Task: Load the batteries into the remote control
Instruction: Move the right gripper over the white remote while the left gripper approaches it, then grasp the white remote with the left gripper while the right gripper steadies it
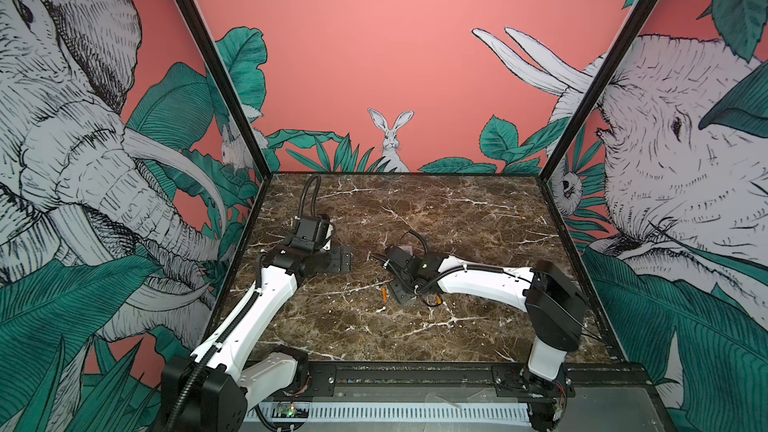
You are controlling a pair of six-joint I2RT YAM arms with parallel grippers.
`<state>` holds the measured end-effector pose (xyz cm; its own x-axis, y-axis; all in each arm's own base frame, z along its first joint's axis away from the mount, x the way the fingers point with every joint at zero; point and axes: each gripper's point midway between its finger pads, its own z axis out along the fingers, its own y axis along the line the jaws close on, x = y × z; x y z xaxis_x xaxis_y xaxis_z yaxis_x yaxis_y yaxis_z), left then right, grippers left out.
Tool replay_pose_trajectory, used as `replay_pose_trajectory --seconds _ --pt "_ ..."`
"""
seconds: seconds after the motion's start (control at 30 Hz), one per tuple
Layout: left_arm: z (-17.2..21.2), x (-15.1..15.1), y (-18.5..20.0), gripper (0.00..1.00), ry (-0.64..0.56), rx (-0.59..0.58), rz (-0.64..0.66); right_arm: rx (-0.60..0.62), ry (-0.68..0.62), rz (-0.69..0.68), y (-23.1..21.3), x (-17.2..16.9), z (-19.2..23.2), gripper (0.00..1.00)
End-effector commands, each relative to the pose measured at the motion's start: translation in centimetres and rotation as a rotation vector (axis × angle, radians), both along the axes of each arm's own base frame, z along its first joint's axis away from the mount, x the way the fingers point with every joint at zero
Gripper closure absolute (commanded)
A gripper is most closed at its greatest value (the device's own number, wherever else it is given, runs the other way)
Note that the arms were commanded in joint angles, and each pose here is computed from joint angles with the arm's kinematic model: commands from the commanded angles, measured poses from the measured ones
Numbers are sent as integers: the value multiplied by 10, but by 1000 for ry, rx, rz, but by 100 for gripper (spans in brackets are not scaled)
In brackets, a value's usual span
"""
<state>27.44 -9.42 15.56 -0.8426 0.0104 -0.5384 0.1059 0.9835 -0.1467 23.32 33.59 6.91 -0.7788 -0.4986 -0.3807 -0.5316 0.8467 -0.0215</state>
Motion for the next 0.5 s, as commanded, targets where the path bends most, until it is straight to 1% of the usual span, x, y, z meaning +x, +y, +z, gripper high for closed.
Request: replay_pose_trajectory --seconds 0.0,0.1,0.27,0.37,0.47 --pt "9 -1 -1 0 -17 -5 -11 -54 -9 -101 -13 14 -3 25" --pt "10 -1 -2 0 -22 -5 -15 -58 7 -128 -15 21 -10 21" --pt "13 0 -2 0 -29 2 -24 -69 37 -121 -11 24 -23 21" --pt "14 -1 -1 0 -29 5 -27 -92 69 -123 -13 19 -35 21" --pt "15 -2 -2 0 -33 -1 -32 -85 87 -136 -15 15 -44 22"
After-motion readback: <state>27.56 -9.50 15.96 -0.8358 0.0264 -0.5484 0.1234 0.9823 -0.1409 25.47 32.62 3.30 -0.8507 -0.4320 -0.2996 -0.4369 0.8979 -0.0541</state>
